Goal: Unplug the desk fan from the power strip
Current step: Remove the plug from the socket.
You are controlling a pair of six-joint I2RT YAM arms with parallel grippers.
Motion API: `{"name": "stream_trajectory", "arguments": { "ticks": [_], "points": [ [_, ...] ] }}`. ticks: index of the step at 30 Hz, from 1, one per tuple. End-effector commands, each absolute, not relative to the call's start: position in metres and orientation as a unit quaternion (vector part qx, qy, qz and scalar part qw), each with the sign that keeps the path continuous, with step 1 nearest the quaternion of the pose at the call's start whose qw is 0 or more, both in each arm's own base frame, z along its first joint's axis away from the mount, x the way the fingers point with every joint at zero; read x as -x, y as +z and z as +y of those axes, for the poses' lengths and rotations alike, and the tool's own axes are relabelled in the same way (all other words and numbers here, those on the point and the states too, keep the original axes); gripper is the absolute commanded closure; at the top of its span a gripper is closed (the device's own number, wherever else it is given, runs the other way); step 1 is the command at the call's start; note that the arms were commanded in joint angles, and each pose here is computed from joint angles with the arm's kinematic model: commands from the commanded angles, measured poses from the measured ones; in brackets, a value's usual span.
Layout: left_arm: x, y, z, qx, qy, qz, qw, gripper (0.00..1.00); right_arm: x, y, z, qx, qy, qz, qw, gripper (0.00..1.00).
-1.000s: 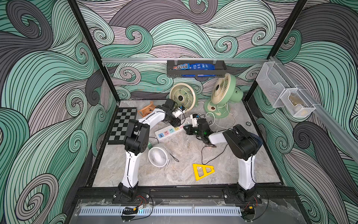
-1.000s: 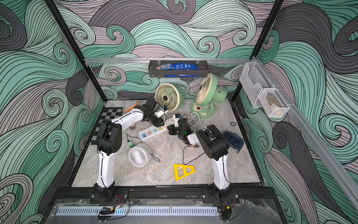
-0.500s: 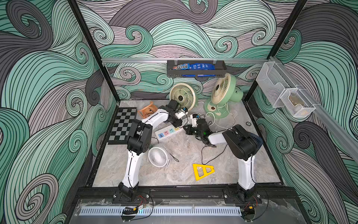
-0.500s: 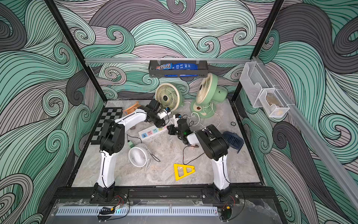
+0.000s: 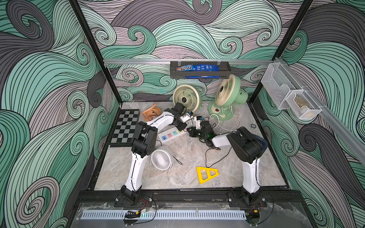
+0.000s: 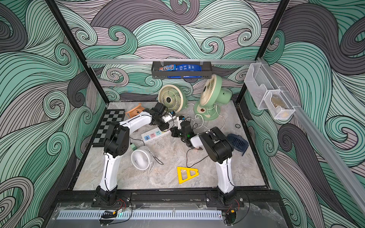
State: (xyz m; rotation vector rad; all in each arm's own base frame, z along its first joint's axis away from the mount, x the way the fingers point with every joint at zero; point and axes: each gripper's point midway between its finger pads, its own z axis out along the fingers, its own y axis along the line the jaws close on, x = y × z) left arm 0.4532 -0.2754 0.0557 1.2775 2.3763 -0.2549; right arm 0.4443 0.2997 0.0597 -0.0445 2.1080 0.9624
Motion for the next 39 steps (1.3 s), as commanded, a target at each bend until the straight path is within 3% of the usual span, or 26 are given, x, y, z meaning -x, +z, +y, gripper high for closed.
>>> {"name": "stream_trajectory", "arguments": {
  "ticks": [1,7,21,26,39],
  "points": [
    [-0.449,0.055,-0.283,-0.477,-0.082,0.848,0.215,0.93,-0.443,0.045,0.295,0.003,0.368,0.843,0.393,0.92],
    [-0.451,0.063,-0.282,-0.48,-0.048,0.839,0.253,1.0,-0.443,0.04,0.292,-0.016,0.36,0.85,0.384,0.92],
    [-0.448,0.067,-0.283,-0.49,-0.046,0.834,0.25,1.0,-0.437,0.019,0.291,-0.018,0.345,0.865,0.363,0.95],
    [-0.455,0.067,-0.276,-0.449,-0.099,0.861,0.216,1.0,-0.436,0.017,0.289,-0.017,0.34,0.868,0.362,0.95],
    [-0.454,0.08,-0.28,-0.514,0.035,0.804,0.297,1.0,-0.435,0.009,0.288,-0.02,0.336,0.873,0.353,0.95]
  ]
}}
